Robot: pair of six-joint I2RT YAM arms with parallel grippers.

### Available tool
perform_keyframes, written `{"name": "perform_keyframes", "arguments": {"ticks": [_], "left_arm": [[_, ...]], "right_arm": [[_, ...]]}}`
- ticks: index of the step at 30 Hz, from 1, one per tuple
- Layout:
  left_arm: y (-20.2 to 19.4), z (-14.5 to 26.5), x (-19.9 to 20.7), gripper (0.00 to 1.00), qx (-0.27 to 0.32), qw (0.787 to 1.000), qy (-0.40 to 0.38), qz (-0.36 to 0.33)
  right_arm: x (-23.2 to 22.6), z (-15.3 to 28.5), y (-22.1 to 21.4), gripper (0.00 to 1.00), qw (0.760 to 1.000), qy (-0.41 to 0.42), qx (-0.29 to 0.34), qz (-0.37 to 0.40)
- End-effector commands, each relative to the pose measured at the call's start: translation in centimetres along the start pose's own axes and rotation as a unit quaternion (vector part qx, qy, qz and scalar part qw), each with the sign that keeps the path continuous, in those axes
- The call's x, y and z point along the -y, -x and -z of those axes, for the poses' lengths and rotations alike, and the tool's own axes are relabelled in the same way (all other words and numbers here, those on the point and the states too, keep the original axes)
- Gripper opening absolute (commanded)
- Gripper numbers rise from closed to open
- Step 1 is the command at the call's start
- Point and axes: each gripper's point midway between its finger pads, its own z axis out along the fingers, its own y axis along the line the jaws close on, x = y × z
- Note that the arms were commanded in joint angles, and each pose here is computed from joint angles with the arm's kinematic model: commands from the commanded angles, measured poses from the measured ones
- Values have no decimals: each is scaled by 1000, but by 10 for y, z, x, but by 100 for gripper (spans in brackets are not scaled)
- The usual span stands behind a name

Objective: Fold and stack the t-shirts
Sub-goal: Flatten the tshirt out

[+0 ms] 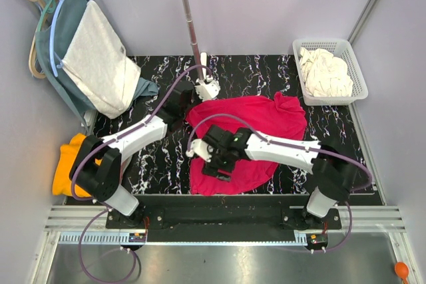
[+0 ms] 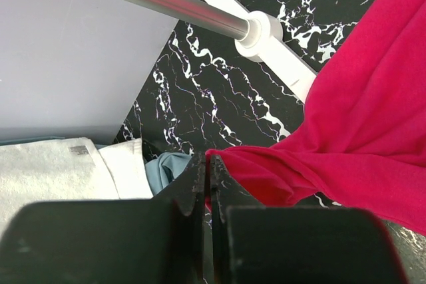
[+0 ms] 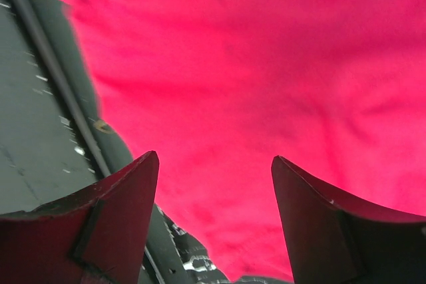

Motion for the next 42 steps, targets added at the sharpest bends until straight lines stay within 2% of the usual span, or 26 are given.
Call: {"name": "perform_keyframes", "arguments": {"ticks": [1,6,9,16,25,31,38,39,41,42], "left_arm": [[10,-4,-5,0,22,1000,11,4],[6,-3,0,0,21,1000,5,10],[2,-3,4,0,16,1000,2,7],[-3,-4,6,0,10,1000,4,-3],[-10,-8,13,0,4,1000,-3,-1],[-16,-7,17,0,1,1000,-4,-6],[-21,-6,21,0,-1,1000,-7,-4],[-21,-7,22,0,-2,1000,-9,-3],[-22,-5,23,0,-1,1000,-10,0],[-23,-5,24,0,-2,1000,-12,1]], "right_arm": [[-19,-5,52,77,998,7,45,42],[-42,-17,89,74,995,27,72,65],[-56,-33,95,73,994,36,71,75],[-84,-60,88,71,993,55,55,94],[-86,-76,83,69,993,59,44,97],[-82,-89,77,64,993,53,35,102],[-74,-87,74,39,993,33,33,111],[-73,-87,74,32,993,31,32,111],[-72,-85,72,24,993,28,31,112],[-73,-86,70,16,993,27,29,110]]}}
